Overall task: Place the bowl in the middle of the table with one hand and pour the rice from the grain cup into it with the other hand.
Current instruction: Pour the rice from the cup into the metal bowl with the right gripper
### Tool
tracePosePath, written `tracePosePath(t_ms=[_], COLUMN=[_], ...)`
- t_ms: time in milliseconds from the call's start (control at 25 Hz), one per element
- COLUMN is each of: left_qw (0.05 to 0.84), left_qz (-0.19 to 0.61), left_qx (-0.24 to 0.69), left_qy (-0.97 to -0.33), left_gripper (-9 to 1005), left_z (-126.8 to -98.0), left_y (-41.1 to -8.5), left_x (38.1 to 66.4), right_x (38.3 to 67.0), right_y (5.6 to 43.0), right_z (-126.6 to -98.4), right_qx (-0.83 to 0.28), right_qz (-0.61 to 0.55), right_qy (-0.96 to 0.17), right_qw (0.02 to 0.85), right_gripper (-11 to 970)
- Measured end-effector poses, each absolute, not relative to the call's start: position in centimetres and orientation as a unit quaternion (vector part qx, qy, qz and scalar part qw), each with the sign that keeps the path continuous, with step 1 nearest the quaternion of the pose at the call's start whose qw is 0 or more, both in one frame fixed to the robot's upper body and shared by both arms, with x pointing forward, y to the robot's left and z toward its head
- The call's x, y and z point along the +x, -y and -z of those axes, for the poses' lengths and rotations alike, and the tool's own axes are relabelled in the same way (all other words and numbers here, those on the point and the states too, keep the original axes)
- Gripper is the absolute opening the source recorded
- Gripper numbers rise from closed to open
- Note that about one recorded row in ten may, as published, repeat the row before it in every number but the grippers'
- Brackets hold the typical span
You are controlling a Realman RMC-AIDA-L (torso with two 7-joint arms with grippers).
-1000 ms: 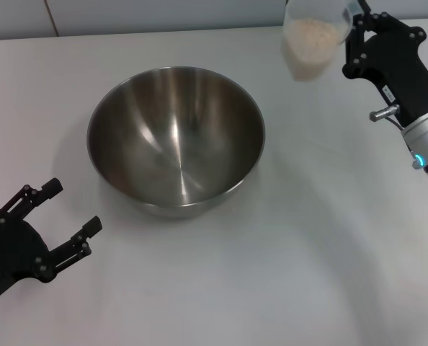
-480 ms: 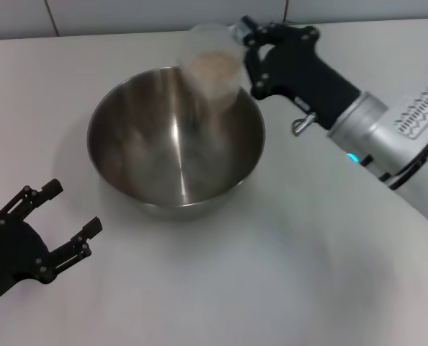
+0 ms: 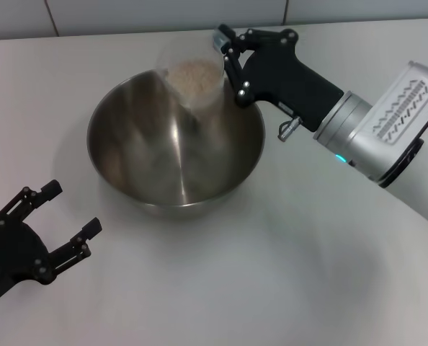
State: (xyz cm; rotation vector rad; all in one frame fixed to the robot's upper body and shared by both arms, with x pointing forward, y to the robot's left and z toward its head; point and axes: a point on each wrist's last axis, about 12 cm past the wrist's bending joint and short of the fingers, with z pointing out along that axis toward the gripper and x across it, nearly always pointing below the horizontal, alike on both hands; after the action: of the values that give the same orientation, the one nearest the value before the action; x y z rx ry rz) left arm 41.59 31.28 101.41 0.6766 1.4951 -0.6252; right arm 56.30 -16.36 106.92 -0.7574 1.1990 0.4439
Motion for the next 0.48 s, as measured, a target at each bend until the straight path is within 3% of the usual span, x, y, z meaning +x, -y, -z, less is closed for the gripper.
tracePosePath(t_ms=[480], left_qw=[0.638], left_qz=[0.274], left_qx=[0.290], left_qy=[-0.659], left_gripper=[848], left_z=[-101.23], left_y=[-31.18], left_x=[41.48], right_x=[56.06], right_y=[15.30], right_z=[-107.13], right_qx=[-0.512], right_qz=[0.035], right_qy=[-0.389], right_qw=[0.765], right_gripper=[34])
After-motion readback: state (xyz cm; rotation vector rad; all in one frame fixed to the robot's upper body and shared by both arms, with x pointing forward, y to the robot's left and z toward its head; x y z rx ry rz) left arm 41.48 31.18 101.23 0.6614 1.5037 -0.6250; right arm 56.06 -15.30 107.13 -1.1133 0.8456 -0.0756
